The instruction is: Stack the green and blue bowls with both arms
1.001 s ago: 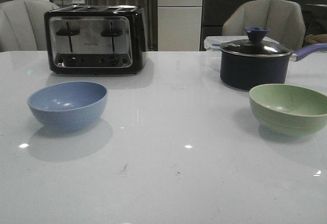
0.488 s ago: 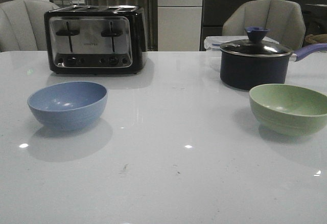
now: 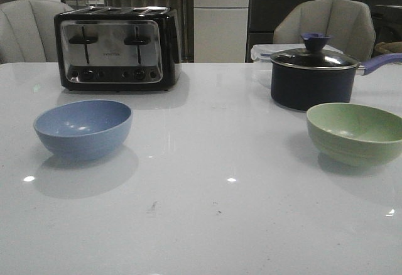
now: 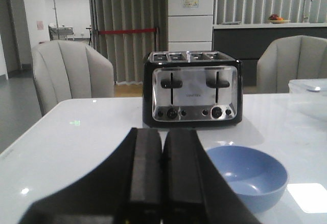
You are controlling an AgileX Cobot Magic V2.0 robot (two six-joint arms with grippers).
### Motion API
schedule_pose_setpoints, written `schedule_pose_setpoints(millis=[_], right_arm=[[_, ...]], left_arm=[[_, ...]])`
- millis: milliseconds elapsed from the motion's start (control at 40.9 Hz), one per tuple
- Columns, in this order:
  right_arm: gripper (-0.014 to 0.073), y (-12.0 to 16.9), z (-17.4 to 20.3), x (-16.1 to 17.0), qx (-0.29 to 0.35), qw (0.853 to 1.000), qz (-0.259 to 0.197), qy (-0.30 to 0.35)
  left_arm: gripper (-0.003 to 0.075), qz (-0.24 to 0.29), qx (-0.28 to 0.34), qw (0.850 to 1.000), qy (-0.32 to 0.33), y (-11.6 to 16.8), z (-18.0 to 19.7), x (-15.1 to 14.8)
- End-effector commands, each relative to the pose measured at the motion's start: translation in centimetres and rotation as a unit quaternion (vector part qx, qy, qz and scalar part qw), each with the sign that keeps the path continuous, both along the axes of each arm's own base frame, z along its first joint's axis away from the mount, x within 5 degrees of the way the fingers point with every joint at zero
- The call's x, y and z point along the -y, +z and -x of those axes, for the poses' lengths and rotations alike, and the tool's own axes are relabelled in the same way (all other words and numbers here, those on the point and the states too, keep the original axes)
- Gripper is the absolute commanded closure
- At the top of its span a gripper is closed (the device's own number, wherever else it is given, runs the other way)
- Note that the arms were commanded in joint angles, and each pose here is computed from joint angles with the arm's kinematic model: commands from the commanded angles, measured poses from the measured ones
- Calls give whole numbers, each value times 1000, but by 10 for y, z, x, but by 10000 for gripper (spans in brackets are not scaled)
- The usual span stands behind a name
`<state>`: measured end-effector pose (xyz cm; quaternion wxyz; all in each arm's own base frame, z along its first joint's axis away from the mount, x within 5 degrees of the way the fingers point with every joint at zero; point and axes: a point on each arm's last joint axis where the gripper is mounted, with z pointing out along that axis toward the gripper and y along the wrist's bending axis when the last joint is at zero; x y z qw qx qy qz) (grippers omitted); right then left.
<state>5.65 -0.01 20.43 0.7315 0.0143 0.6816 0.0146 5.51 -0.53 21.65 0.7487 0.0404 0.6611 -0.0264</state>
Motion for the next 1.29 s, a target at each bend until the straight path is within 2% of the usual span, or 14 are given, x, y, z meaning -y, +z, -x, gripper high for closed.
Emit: schedule_pose_setpoints(millis=[0, 122, 269, 391, 562, 806, 953, 1123, 1270], right_arm=[[568, 34, 8, 0, 92, 996, 2, -2], [568, 69, 19, 0, 118, 993, 2, -3], [568, 119, 35, 0, 120, 993, 6, -6], [568, 148, 35, 1, 75, 997, 5, -8], [568, 162, 17, 2, -31, 999, 4, -10], [568, 141, -22, 2, -175, 985, 3, -11], [568, 132, -40, 2, -225, 974, 4, -11], [568, 120, -55, 2, -285, 958, 4, -12], [554, 108, -66, 3, -345, 939, 4, -12]], left_arm=[[627, 14, 100, 995, -1, 34, 10, -1], [627, 18, 134, 991, -1, 71, 21, -2], [627, 18, 125, 992, 0, 123, 33, -3], [627, 16, 90, 996, 1, 153, 33, -3], [627, 17, -6, 1000, -3, 175, 16, -1], [627, 5, -138, 990, -2, 154, -22, 2], [627, 0, -197, 980, -1, 136, -38, 4], [627, -4, -240, 971, 0, 118, -50, 5], [627, -6, -262, 965, 1, 110, -55, 6]])
